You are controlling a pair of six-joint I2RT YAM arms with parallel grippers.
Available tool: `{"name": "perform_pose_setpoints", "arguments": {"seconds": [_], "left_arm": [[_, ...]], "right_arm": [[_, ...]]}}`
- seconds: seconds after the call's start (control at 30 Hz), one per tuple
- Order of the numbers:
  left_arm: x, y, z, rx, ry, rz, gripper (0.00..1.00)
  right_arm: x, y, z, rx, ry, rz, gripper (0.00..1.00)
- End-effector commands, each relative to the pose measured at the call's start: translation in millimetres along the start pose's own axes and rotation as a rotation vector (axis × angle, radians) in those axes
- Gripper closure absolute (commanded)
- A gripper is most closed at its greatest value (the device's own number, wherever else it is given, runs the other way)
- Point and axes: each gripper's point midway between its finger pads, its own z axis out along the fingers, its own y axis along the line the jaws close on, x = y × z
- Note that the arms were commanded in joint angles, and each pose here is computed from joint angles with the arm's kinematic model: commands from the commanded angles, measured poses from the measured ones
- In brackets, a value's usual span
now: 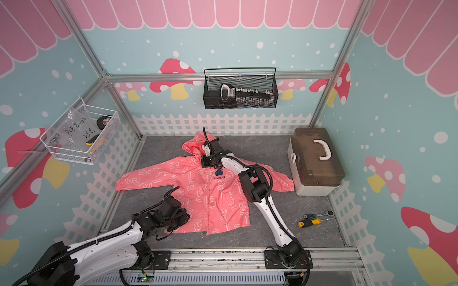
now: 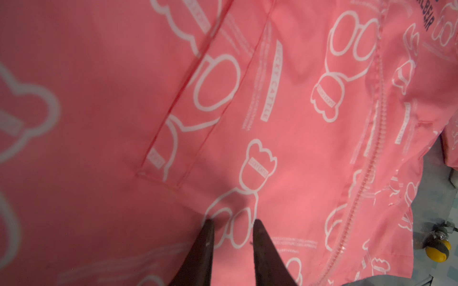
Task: Unzip the jacket
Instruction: Smooth out the jacket at the center of the board, then reset both arms
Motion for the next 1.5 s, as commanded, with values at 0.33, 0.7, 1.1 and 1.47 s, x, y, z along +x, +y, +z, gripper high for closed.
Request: {"name": "perform_pose_setpoints", "arguments": {"seconds": [0.33,0.7,1.1,1.47], "left_arm": [[-8.0,8.1,-17.9,-0.07,-0.064,0.068,0.62],[-133.0,-96.7,-109.0,-0.036,-0.572,0.478,0.14],[-217.4,-104.4,-232.9,0.127,-1.277,0.462,0.01],[-244.4,-3.9,-191.3,-0.099,-1.337,0.208,0.01]], "right_arm": [[13.6,-37.9,-9.2,0.063,0.062,0.035,0.93],[-39.7,25.3,-173.3,0.185,-0.153,-0.272,0.85],[45.2,-15.8,-382.8,0.742,-0.621,-0.604,0.39],[172.1,-167.6,-422.6,1.111,-0.767,-0.244,0.01]]}}
